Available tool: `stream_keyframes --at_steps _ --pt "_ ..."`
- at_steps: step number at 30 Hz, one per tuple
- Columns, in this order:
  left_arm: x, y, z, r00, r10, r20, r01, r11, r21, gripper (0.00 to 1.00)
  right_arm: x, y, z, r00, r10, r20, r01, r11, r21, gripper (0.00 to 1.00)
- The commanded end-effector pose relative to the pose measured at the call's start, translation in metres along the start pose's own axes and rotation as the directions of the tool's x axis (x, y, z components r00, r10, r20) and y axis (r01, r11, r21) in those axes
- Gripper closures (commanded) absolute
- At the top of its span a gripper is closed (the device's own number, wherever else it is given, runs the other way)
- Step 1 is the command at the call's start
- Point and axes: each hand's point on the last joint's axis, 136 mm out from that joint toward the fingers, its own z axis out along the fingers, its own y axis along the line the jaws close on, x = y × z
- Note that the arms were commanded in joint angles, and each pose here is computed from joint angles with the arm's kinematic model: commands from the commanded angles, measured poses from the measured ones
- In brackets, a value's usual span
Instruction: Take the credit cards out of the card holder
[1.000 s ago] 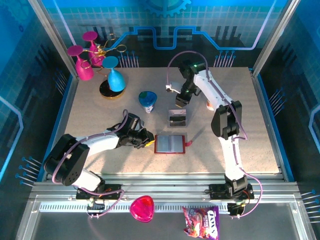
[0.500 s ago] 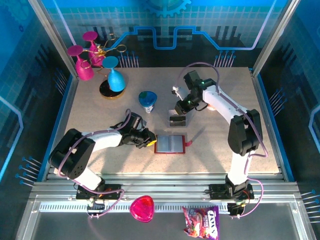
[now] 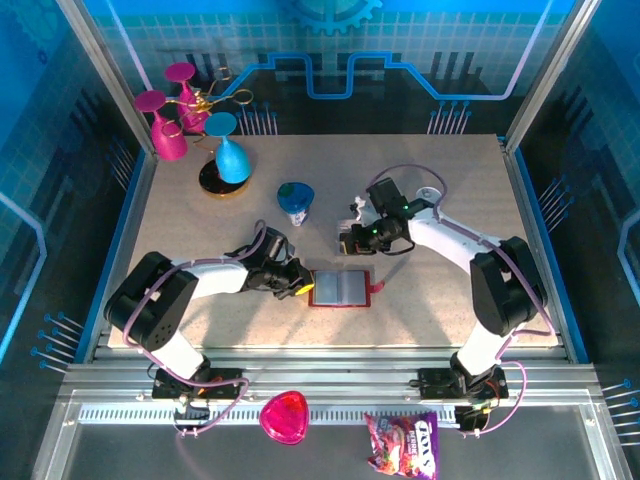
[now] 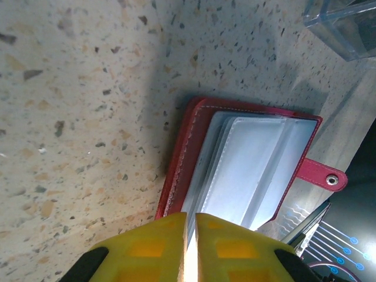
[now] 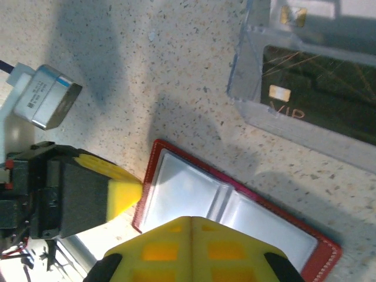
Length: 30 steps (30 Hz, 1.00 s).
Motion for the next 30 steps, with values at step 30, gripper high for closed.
stream_keyframes --at_steps 30 --pt "0.016 0.018 0.004 0.999 0.025 -0.025 -0.027 0.997 -0.068 0.89 0.062 0.022 0.051 0.987 0.091 -0.131 -0.089 0.996 0.017 0.84"
